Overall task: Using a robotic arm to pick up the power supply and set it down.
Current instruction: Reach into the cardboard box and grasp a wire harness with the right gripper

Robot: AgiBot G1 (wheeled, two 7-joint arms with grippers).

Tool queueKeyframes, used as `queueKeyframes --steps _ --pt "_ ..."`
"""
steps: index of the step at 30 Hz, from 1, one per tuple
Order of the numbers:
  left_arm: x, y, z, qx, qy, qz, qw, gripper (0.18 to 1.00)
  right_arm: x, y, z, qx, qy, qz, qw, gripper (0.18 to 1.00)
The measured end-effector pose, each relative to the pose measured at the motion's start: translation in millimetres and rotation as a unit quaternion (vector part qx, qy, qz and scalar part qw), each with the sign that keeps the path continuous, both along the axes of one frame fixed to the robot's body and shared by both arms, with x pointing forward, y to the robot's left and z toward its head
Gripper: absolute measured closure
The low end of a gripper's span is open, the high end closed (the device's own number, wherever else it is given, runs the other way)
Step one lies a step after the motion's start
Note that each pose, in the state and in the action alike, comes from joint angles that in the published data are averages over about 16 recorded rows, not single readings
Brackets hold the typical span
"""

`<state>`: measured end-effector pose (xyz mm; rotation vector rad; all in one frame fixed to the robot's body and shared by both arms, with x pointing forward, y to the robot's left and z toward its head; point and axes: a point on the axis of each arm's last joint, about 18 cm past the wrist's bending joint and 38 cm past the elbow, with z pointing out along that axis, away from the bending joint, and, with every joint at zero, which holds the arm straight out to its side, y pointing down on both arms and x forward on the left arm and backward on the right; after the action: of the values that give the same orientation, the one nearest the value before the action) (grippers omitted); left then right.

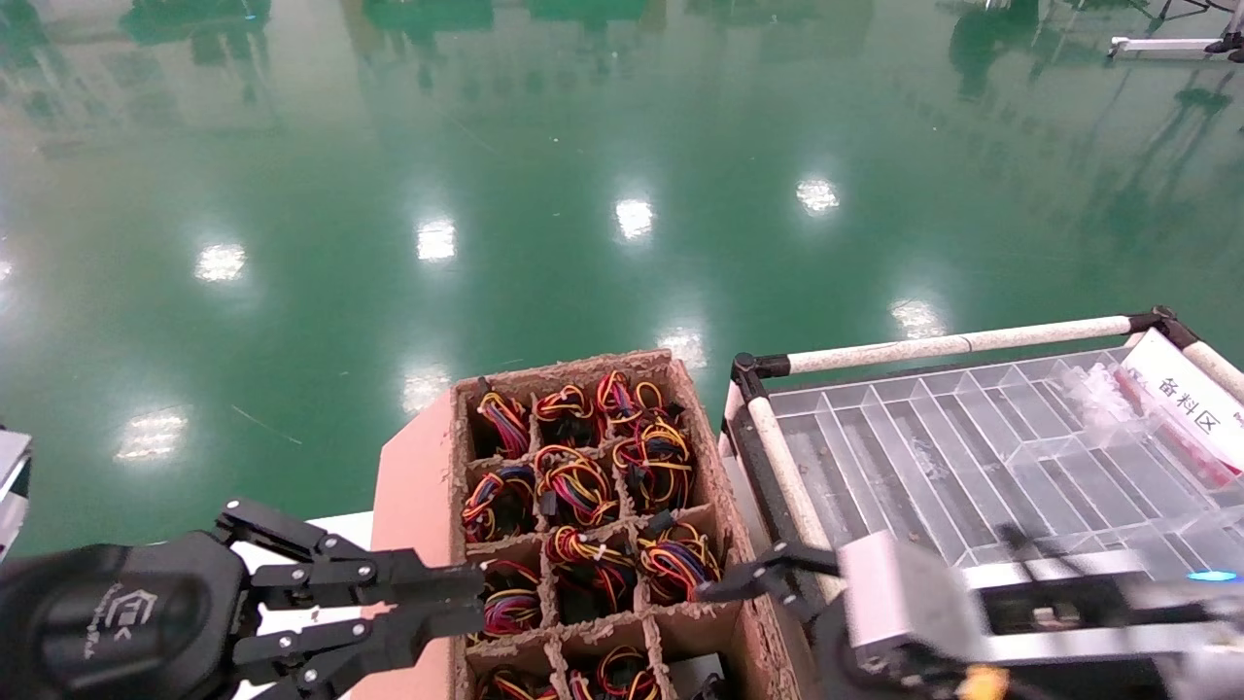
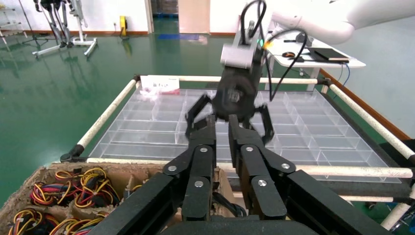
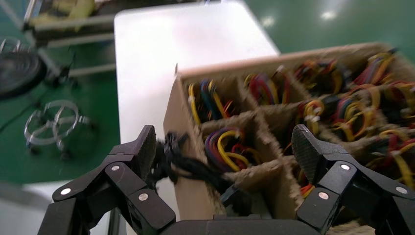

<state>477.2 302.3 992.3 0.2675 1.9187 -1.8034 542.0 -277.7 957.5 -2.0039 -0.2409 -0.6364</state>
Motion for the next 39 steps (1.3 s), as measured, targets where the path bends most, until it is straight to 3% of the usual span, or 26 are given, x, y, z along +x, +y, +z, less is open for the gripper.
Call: queueKeyframes --steps 6,17,27,39 --pt "0 0 0 0.0 0.0 0.0 1.0 0.949 20 16 -5 -0.07 -0.004 0.004 0.998 0.178" --pt "0 0 0 0.0 0.0 0.0 1.0 0.991 44 43 -6 -0.154 -0.013 0.027 0.988 0.185" --pt "0 0 0 0.0 0.0 0.0 1.0 0.989 55 56 -7 -0.18 -0.008 0.043 0.983 0.24" --pt "0 0 0 0.0 0.0 0.0 1.0 0.92 59 57 -10 -0.17 0.009 0.052 0.984 0.427"
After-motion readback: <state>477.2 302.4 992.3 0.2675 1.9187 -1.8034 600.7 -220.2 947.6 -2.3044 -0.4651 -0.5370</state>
